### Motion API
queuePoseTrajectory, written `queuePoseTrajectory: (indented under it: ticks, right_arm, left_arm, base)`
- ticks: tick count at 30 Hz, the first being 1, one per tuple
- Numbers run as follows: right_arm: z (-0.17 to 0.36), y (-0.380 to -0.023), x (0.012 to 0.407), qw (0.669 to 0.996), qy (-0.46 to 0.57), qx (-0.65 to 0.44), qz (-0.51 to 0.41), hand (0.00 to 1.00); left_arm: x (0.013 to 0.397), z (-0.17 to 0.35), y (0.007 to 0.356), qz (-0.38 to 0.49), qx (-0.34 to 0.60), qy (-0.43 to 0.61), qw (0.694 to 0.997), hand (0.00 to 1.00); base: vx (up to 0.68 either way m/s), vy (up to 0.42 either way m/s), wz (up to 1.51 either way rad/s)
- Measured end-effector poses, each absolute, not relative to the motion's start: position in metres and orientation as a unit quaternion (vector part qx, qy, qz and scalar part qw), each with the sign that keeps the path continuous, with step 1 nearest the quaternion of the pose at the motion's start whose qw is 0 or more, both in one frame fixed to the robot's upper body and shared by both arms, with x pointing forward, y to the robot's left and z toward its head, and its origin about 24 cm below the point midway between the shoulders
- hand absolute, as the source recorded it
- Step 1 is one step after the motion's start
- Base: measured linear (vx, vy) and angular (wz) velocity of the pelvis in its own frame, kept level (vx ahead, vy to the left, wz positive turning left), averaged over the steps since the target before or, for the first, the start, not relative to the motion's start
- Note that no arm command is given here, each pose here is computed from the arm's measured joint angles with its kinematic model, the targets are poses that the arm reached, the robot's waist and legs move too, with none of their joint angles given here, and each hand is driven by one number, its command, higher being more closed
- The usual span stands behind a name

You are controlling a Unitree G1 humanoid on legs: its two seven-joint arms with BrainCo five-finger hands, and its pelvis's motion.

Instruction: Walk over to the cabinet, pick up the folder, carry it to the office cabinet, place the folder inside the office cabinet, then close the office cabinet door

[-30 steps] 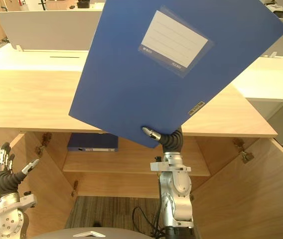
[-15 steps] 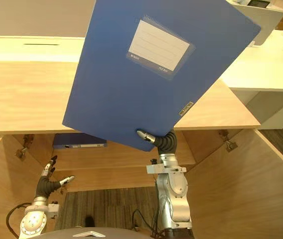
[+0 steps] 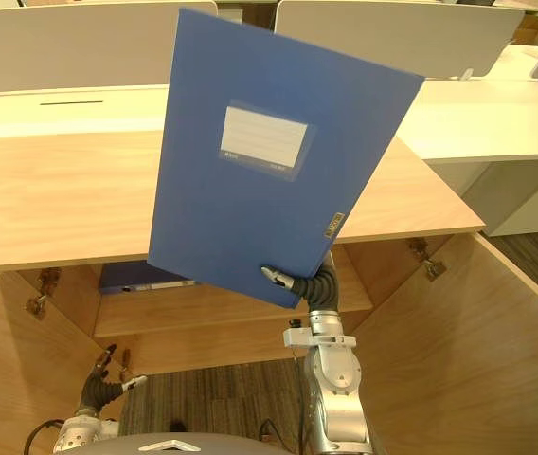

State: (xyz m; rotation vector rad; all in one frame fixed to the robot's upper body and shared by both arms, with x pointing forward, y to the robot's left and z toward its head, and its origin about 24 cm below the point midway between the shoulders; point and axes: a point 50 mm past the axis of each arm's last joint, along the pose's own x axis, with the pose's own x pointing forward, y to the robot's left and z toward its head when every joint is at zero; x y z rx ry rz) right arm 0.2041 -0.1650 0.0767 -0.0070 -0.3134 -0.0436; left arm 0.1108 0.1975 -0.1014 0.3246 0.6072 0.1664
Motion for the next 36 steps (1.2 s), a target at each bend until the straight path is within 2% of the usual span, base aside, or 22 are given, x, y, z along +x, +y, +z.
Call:
queuePoseTrajectory:
  ticks: [7,12,15,17,21,25,36]
  right_arm:
    - [0.067,-0.165,0.204,0.988,-0.141,-0.043,-0.036,1.0]
    - [0.072,-0.156,0.21,0.983,-0.159,-0.089,0.008,1.0]
    - [0.089,-0.143,0.224,0.971,-0.21,-0.109,0.037,1.0]
    - [0.108,-0.129,0.235,0.958,-0.258,-0.114,0.051,1.0]
    - [0.127,-0.106,0.24,0.938,-0.312,-0.133,0.073,1.0]
    - [0.14,-0.096,0.237,0.917,-0.353,-0.166,0.078,1.0]
    - [0.156,-0.078,0.251,0.861,-0.418,-0.274,0.09,1.0]
  left_arm:
    - [0.098,-0.122,0.198,0.057,0.178,0.355,0.916,0.0]
    - [0.099,-0.123,0.198,0.04,0.197,0.355,0.913,0.0]
    - [0.123,-0.117,0.195,0.028,0.206,0.325,0.923,0.0]
    - [0.161,-0.102,0.19,0.03,0.21,0.272,0.939,0.0]
    - [0.193,-0.083,0.174,0.027,0.196,0.213,0.957,0.0]
    - [0.205,-0.076,0.16,0.022,0.178,0.193,0.965,0.0]
    - [0.231,-0.054,0.154,0.03,0.178,0.139,0.974,0.0]
  base:
    - [-0.01,0.008,-0.03]
    - [-0.01,0.034,-0.31]
    - [-0.09,0.022,-0.36]
    - [-0.13,-0.029,-0.12]
    - [-0.18,0.009,-0.26]
    - [-0.11,0.012,-0.2]
    - [-0.09,0.018,0.04]
